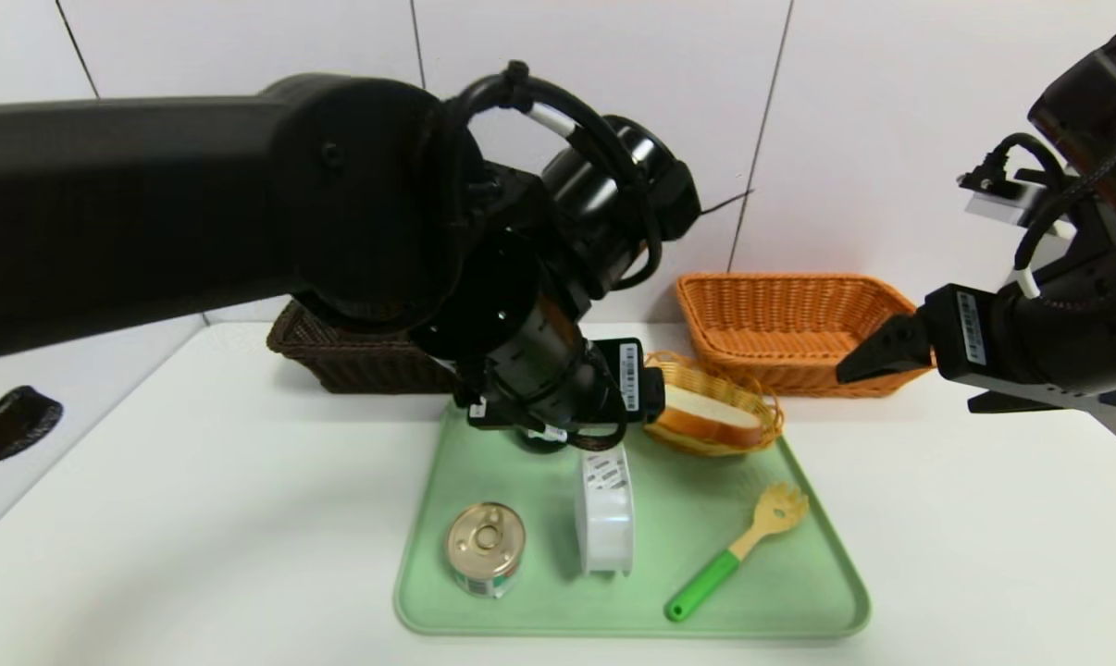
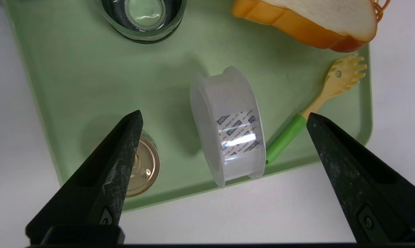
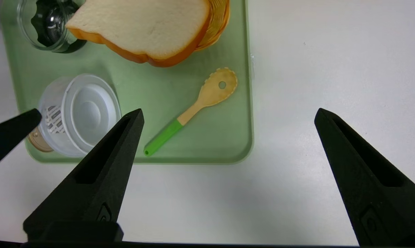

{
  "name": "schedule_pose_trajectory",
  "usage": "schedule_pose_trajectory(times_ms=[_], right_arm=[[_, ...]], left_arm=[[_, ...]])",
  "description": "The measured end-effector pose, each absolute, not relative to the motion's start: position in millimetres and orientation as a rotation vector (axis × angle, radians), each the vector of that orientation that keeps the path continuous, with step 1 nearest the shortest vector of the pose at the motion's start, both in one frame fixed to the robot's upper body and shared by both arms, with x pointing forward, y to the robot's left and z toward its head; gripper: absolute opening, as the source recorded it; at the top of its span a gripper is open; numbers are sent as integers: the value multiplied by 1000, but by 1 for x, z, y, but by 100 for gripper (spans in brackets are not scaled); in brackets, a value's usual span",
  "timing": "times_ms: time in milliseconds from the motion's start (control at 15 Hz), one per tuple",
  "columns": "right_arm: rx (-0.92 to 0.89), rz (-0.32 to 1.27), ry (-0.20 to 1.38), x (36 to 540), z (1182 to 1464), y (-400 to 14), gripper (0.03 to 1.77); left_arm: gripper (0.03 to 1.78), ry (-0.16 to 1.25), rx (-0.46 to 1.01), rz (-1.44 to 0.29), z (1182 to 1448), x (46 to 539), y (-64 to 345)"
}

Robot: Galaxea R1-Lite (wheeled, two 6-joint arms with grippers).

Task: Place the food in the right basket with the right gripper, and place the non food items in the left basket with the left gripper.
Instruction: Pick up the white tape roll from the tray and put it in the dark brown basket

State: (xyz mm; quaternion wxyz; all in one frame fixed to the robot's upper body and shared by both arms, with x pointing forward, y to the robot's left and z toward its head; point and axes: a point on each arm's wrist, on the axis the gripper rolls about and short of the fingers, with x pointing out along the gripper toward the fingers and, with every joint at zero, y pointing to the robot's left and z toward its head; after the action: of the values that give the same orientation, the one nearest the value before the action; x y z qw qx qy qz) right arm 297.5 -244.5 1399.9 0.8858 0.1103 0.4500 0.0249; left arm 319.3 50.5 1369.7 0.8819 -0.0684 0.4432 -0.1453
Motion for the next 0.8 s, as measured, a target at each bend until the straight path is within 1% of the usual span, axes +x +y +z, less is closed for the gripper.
schedule_pose_trajectory(times_ms=[333, 800], right_arm=[[242, 35, 934, 300, 1388, -249, 171], [253, 36, 912, 300, 1389, -250, 171]], left_arm=[[169, 953, -84, -301, 1351, 318, 34], [169, 982, -43, -296, 1335, 319, 22]])
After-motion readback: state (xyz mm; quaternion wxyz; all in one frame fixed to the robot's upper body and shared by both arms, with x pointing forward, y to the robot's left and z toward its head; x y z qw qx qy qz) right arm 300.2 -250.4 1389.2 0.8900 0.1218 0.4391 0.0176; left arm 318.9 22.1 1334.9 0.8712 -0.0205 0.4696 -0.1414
